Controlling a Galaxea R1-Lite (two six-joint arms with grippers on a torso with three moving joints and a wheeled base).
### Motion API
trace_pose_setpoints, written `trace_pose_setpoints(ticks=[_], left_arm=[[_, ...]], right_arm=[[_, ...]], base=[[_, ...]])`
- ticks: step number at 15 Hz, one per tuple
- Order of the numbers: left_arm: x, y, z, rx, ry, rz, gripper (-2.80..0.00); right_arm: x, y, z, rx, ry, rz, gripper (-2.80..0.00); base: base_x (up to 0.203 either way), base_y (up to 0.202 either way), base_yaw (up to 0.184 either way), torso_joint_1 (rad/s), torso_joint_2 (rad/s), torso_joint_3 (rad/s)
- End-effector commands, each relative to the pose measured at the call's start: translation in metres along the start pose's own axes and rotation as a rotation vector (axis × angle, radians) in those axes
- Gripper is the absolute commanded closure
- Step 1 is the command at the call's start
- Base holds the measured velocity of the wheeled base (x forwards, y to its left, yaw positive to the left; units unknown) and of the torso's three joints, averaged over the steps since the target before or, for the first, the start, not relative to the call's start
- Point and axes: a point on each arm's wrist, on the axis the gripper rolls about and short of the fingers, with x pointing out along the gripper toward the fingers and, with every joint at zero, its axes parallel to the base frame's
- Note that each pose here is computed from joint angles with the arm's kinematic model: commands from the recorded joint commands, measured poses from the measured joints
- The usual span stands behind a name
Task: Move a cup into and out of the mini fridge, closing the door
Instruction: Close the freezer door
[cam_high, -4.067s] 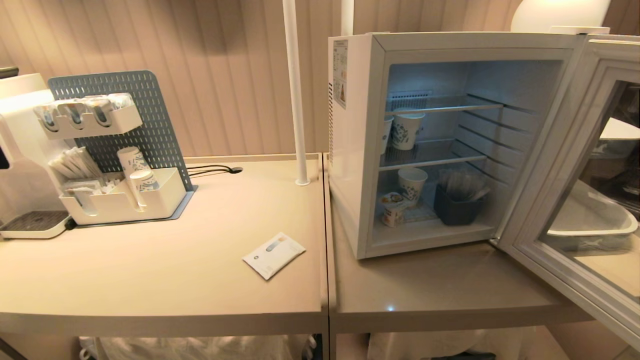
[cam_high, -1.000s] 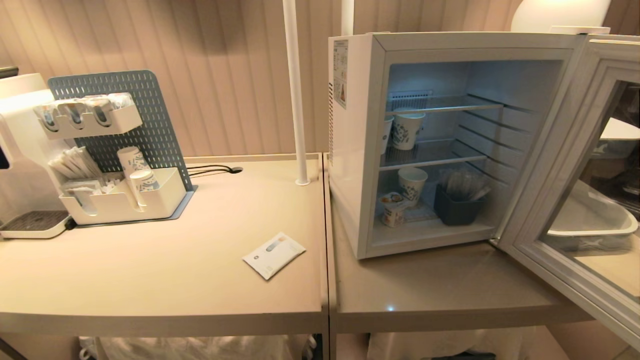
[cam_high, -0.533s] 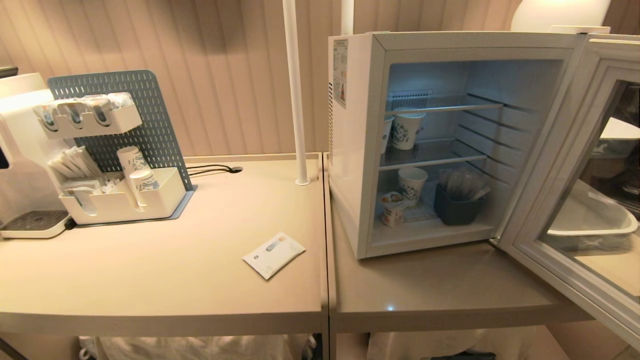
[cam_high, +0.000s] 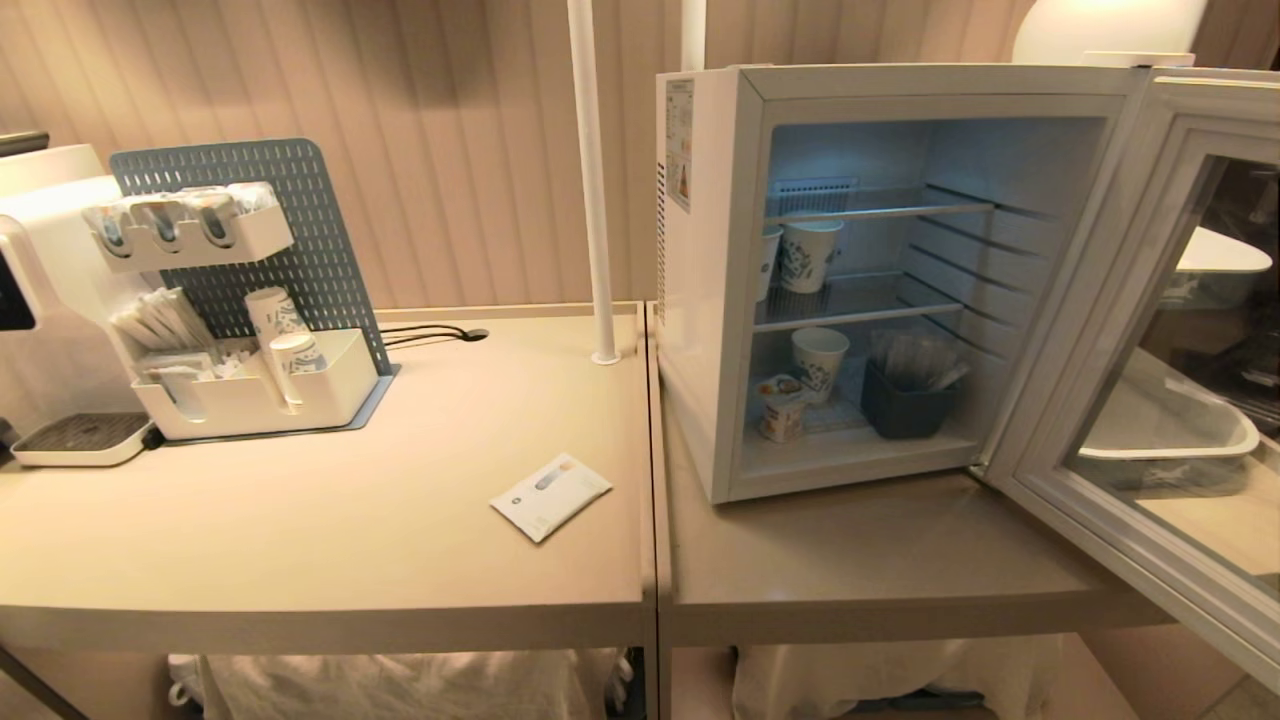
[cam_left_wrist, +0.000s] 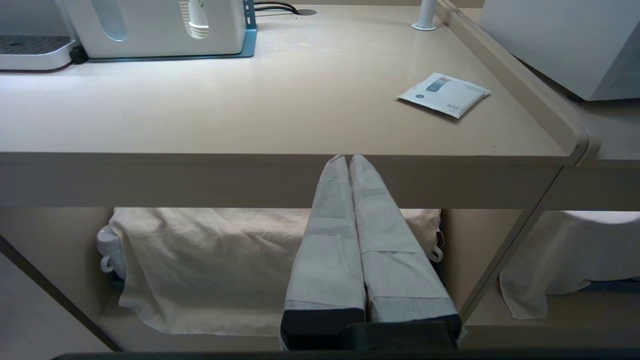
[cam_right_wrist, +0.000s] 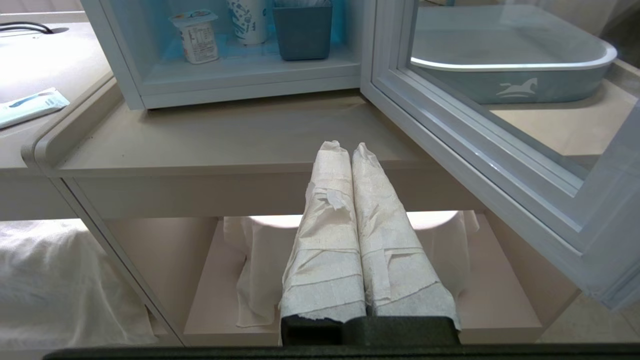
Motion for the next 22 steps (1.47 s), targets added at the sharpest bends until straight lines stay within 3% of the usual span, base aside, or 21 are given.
trace_pose_setpoints(ticks=[1, 6, 14, 22], left_arm=[[0.0002, 0.0000, -0.0004, -0.001, 0.003, 0.000, 0.00], [0.0002, 0.0000, -0.0004, -0.001, 0.003, 0.001, 0.00], [0.0002, 0.0000, -0.0004, -0.001, 0.003, 0.000, 0.00], [0.0002, 0.0000, -0.0004, -0.001, 0.003, 0.001, 0.00]], right_arm=[[0.0002, 0.0000, -0.0011, 0.010, 0.001, 0.000, 0.00], [0.0003, 0.0000, -0.0010, 0.011, 0.003, 0.000, 0.00], [0.0003, 0.0001, -0.0010, 0.011, 0.002, 0.002, 0.00], [0.0004, 0.0001, -0.0010, 0.011, 0.004, 0.005, 0.00]], base=[[0.000, 0.000, 0.000, 0.000, 0.00, 0.000], [0.000, -0.038, 0.002, 0.001, 0.00, 0.000], [-0.010, -0.193, 0.000, 0.002, 0.00, 0.002], [-0.027, -0.120, 0.000, 0.003, 0.00, 0.003]])
